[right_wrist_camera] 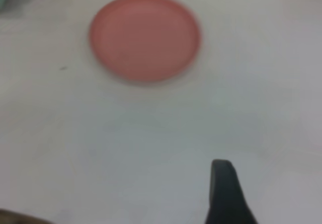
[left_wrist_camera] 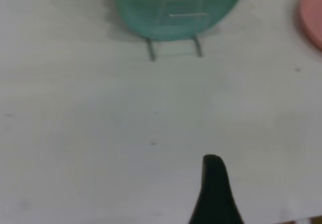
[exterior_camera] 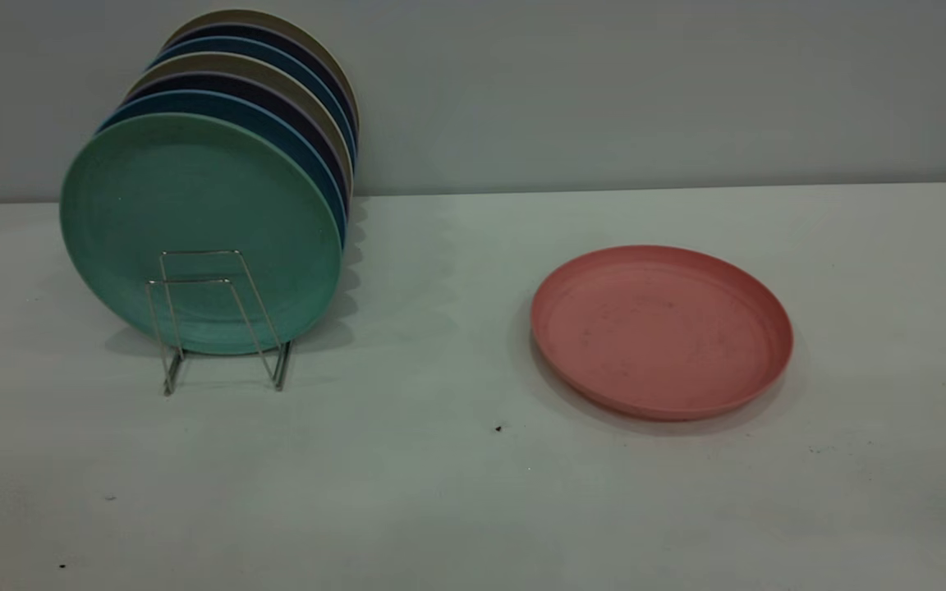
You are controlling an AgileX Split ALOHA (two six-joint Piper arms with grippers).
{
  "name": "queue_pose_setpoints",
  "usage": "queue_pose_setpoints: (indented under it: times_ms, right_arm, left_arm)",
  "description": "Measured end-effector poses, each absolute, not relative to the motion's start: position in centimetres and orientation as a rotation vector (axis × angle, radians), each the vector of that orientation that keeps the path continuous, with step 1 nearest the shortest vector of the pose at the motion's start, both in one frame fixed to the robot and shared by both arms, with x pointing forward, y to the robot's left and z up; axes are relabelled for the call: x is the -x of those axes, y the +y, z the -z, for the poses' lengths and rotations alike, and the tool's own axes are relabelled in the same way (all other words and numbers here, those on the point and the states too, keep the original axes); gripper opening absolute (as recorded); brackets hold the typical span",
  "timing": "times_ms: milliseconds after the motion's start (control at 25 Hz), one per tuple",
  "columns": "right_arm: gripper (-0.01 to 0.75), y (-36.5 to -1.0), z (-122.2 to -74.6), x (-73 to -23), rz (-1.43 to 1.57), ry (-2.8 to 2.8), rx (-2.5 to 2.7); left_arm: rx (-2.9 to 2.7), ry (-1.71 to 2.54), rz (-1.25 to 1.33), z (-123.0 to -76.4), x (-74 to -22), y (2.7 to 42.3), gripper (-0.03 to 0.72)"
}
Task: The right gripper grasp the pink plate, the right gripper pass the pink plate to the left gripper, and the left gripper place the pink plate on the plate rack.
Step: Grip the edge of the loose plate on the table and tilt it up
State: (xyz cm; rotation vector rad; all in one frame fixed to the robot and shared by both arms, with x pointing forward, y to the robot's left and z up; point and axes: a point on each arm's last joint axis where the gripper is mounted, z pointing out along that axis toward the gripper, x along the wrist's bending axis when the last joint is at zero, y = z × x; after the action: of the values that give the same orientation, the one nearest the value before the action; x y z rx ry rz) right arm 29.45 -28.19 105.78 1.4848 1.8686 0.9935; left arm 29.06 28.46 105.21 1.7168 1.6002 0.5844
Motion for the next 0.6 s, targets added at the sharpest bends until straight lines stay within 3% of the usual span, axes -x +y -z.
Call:
queue_pose_setpoints:
  times_ms: [280,600]
  right_arm:
    - [0.471,-25.8,-104.1,-36.8,-1.072,2.002,-1.606]
    - [0.471,-24.7,-98.6,-43.8,-0.978,2.067,-1.769]
  left_arm:
    - [-1.763,1.48,-0.373,-104.9,-33.9,26.6,0.563]
    - [-1.739,1.487,-0.378,-104.3,-36.5,26.5,0.563]
